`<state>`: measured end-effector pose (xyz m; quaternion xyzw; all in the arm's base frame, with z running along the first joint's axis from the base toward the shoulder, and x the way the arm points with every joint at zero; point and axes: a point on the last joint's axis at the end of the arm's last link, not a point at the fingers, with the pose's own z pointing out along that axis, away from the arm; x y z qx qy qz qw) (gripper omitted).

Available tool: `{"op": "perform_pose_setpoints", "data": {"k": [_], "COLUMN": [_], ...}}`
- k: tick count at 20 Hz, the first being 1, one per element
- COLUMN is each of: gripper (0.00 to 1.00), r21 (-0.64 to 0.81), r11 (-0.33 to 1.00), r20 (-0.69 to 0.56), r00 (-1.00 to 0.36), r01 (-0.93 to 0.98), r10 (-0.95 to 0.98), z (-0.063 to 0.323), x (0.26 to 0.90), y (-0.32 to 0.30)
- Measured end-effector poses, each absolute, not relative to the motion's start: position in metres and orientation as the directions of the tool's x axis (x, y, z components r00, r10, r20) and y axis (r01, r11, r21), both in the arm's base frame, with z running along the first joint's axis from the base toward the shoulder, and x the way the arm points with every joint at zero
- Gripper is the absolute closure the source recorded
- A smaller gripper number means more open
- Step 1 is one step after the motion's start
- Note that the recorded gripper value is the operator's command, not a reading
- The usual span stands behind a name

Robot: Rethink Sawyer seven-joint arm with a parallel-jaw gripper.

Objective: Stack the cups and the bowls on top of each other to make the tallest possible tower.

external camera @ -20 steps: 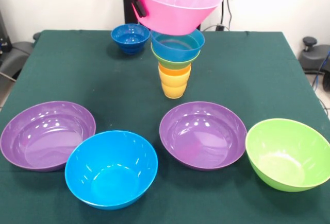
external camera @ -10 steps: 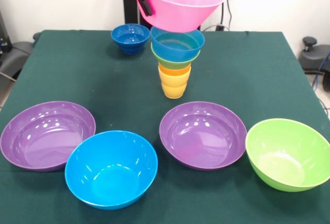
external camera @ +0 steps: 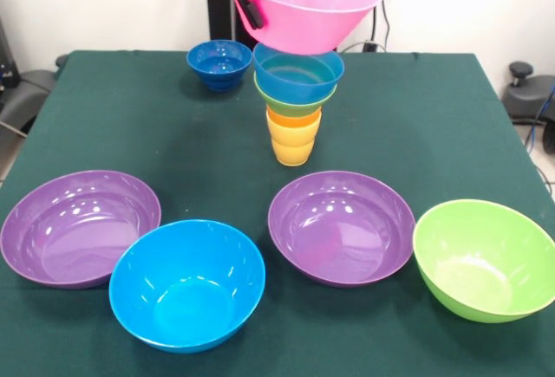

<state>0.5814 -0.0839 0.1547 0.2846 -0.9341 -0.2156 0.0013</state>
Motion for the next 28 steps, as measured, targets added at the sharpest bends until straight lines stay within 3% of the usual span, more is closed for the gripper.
{"op": "perform_pose_setpoints", "data": {"k": [28], "gripper": [1.0], "r21": [0.454], "r11": [0.724], "r20": [-0.175], "r00": [-0.848], "r01": [-0.52], "r10": [-0.5], "z": [0.126], "x": [0.583], "y": [-0.065]}}
